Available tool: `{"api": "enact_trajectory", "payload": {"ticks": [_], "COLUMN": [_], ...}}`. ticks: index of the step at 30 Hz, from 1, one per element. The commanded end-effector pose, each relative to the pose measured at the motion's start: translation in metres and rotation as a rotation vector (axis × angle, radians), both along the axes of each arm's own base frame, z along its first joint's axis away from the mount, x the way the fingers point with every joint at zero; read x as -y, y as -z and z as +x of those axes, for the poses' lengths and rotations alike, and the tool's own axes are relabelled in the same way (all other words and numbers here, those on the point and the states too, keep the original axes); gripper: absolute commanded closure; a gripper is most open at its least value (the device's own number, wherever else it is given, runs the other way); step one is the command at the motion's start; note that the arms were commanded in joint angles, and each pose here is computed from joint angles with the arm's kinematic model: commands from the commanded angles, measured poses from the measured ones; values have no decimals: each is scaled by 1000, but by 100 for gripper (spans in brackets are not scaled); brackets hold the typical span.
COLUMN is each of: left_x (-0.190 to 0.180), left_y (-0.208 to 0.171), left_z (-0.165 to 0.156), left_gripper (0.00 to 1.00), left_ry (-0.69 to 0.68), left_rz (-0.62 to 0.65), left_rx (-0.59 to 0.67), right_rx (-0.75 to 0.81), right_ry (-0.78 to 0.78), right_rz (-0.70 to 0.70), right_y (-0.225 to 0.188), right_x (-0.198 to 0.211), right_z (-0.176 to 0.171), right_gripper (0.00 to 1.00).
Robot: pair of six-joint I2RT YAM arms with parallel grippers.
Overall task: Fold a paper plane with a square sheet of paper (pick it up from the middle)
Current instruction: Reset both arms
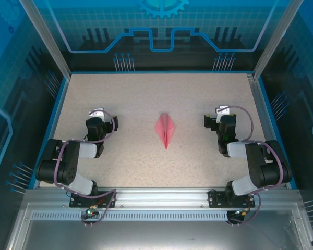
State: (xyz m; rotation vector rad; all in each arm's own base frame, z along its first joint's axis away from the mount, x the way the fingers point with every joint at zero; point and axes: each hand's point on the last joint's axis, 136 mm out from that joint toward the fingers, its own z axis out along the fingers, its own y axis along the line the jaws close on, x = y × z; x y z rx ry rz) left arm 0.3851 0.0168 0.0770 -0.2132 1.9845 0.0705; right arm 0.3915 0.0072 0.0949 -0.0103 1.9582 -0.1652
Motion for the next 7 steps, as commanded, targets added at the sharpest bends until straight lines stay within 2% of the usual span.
{"api": "enact_trajectory", "payload": {"ticks": [1,7], "left_x": [5,5], "left_y": [-15,-15], "left_z": [8,8], "left_gripper": [2,1], "left_ry": [28,28], "left_rz": [3,3], "left_rx": [50,51], "right_rx": [21,20], "right_ry": [13,11], "right_rz": [1,1], "right_y": [-3,-2], "right_x": [0,0], "right_z": [1,1], "right_gripper": [1,0]}}
